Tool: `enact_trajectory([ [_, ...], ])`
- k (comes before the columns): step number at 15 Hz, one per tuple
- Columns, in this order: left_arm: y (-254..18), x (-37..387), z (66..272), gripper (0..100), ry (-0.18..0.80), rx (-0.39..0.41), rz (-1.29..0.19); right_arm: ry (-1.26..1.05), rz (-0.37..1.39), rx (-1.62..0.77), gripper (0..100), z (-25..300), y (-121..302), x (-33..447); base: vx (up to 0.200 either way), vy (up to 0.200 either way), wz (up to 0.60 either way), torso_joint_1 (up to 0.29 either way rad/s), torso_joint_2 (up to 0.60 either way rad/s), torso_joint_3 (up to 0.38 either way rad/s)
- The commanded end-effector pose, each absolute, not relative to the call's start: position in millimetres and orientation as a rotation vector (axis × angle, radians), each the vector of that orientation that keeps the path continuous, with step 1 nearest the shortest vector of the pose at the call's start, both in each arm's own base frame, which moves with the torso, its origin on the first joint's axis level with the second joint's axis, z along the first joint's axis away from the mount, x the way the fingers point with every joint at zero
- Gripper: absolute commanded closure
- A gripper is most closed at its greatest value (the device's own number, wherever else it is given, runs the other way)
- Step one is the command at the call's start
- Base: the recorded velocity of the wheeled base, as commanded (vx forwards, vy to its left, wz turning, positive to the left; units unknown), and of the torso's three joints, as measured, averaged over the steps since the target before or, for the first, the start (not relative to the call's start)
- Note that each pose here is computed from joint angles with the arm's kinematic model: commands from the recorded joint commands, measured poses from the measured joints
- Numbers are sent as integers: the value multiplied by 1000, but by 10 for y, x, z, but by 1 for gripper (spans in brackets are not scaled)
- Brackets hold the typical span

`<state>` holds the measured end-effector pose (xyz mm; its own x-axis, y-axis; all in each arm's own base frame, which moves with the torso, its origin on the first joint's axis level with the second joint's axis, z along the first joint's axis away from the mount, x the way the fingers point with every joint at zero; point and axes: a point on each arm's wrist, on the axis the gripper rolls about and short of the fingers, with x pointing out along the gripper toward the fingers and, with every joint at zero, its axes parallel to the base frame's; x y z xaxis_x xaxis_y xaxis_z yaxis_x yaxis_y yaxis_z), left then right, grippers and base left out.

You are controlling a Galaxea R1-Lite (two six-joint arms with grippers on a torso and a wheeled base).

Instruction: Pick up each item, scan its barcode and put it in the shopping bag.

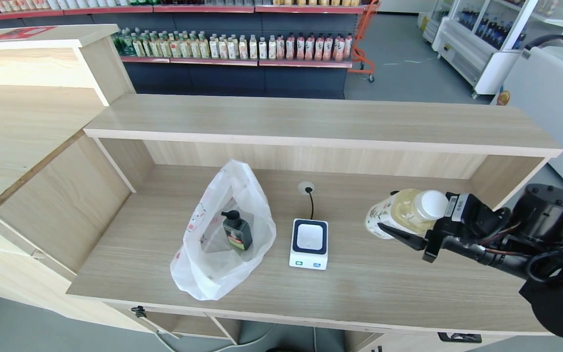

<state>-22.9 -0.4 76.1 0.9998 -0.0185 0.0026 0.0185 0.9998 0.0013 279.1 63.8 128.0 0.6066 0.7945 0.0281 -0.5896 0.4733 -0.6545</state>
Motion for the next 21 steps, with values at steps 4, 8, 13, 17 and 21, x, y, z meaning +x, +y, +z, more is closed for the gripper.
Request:
enact_trajectory([
  [4,-4,-229,761,0,-3,2,-18,-303,876,-616,100,1092,663,3043,0,200,0,5,2,1],
  [8,-4,-229,761,0,-3,-2,-18,-269,890,-600,100,960,682,3122,50,50,0,1,1,2],
  [13,-4,-229,761,0,-3,0,-18,-256,873,-614,100,845,642,3253,0,0,0,0,0,0],
  [17,-4,-229,761,0,-3,2,-18,-258,859,-623,100,680,612,3375,0,0,0,0,0,0],
  [21,-4,-229,761,0,-3,0,-18,-263,861,-649,100,588,623,3450,150,0,0,2,2,1],
])
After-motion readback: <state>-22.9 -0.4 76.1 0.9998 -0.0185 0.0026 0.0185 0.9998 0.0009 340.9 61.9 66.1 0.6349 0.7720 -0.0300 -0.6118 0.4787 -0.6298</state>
